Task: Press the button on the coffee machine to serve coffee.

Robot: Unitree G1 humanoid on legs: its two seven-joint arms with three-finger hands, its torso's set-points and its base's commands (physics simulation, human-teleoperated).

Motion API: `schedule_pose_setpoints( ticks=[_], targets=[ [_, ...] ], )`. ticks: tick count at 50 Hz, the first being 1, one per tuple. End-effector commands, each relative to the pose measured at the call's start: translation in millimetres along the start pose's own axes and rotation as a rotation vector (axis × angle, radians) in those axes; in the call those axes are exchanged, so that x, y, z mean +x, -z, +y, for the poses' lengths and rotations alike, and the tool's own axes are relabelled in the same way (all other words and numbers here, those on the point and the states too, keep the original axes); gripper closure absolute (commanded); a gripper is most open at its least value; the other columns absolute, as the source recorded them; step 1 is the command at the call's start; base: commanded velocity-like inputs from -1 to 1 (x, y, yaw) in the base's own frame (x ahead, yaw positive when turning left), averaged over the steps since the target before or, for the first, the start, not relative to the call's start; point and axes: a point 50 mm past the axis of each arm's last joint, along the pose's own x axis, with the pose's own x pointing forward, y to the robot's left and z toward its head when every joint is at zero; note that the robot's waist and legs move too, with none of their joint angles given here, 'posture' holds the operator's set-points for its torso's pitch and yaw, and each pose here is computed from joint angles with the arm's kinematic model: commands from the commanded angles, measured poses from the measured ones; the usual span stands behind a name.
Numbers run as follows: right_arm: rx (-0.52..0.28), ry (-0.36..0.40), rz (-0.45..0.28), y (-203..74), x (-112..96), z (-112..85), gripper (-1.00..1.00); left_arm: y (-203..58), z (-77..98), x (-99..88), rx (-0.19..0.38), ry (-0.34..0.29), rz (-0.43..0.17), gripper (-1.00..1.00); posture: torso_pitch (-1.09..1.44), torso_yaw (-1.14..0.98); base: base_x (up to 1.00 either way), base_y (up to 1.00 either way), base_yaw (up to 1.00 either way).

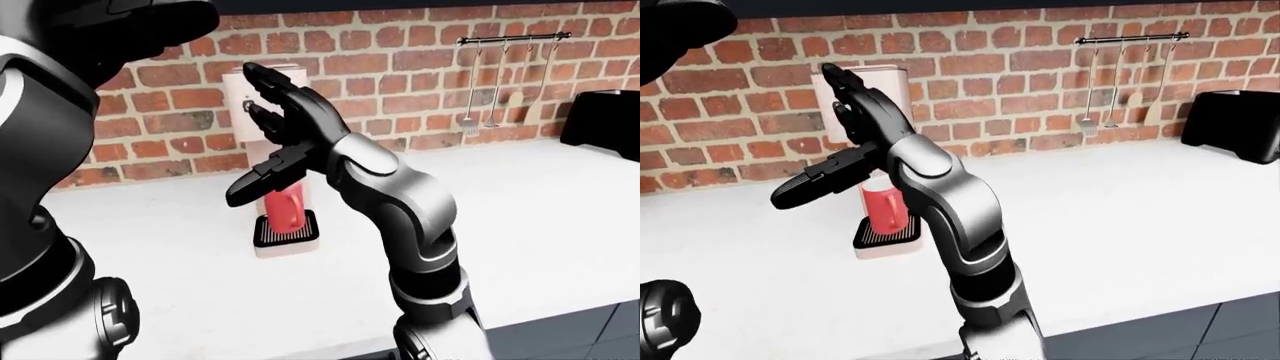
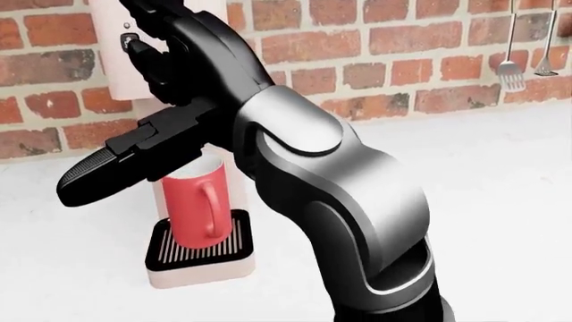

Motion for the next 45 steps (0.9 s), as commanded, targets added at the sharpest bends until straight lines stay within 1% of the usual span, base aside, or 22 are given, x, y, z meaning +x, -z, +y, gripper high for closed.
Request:
schedule_pose_setpoints(
  ticks=[1, 18, 35, 45],
  targets=[
    [-0.027, -0.003, -0.077, -16.4, -0.4, 1.9, -1.00, -10.8, -0.4, -0.4, -0.013, 0.000, -0.049, -1.00, -0.63, 0.00, 0.00, 0.00, 0.00],
    [-0.028, -0.019, -0.073, -14.8, 17.4, 1.6, -1.00, -10.4, 0.2, 0.0, -0.016, -0.001, -0.050, -1.00, -0.63, 0.00, 0.00, 0.00, 0.00],
    [-0.020, -0.014, -0.064, -11.6, 33.3, -7.0, -1.00, -11.8, -0.4, -1.1, -0.018, 0.002, -0.052, -1.00, -0.63, 0.00, 0.00, 0.00, 0.00],
    [-0.024, -0.015, -0.060, -10.4, 34.0, -7.9, -1.00, -11.2, -0.3, -0.2, -0.018, 0.001, -0.050, -1.00, -0.63, 0.00, 0.00, 0.00, 0.00]
  ],
)
